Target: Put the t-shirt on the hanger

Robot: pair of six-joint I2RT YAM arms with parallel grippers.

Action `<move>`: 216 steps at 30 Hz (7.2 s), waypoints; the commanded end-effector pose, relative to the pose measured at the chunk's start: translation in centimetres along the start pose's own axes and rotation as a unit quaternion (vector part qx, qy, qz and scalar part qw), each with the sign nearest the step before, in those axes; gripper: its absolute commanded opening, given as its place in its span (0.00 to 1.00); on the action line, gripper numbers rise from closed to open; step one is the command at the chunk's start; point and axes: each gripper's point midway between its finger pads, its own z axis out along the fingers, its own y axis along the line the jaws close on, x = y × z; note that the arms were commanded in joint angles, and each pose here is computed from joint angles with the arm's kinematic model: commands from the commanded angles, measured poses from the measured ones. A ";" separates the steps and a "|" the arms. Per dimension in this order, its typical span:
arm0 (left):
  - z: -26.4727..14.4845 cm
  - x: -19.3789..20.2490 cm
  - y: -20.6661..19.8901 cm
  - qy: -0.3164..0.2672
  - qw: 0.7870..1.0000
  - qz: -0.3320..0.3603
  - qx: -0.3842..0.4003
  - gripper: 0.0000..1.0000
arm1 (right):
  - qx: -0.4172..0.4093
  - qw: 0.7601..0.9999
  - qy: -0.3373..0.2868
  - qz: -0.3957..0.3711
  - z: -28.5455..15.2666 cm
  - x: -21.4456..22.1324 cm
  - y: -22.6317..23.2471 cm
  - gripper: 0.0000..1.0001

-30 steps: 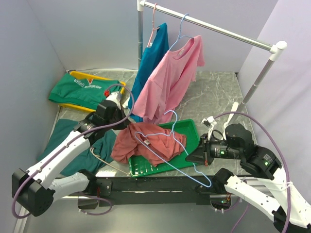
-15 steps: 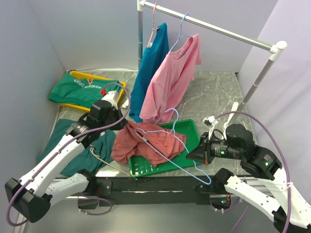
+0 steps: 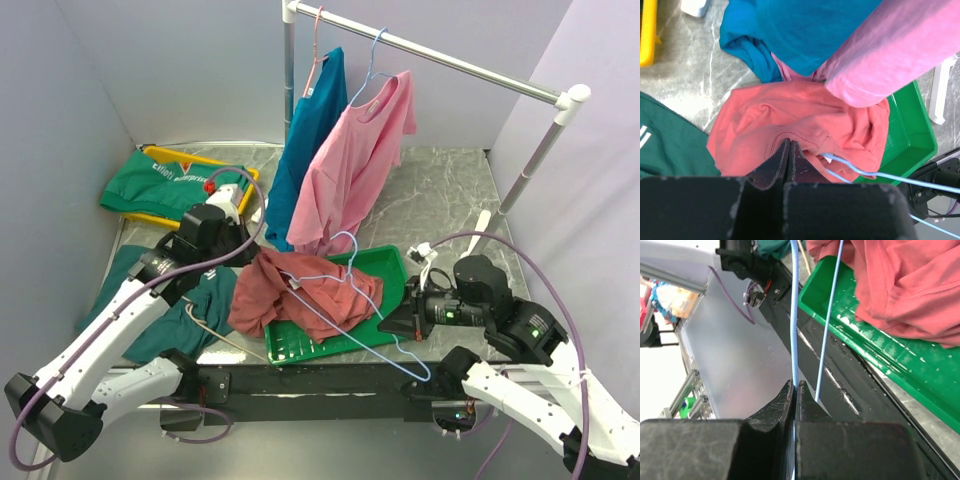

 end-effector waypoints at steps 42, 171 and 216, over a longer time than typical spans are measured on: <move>-10.5 -4.8 -7.6 -0.134 0.953 0.156 0.220 0.01 | -0.139 0.969 -0.130 -0.158 9.0 -8.0 7.1 0.00; -6.9 -9.3 -3.6 -0.274 0.958 0.077 -0.030 0.01 | 0.359 0.908 -0.215 0.035 11.5 -3.0 -10.3 0.00; -17.4 -20.9 -14.9 -0.393 0.915 0.063 0.068 0.01 | 0.210 0.911 -0.333 -0.127 -1.8 -29.5 12.6 0.00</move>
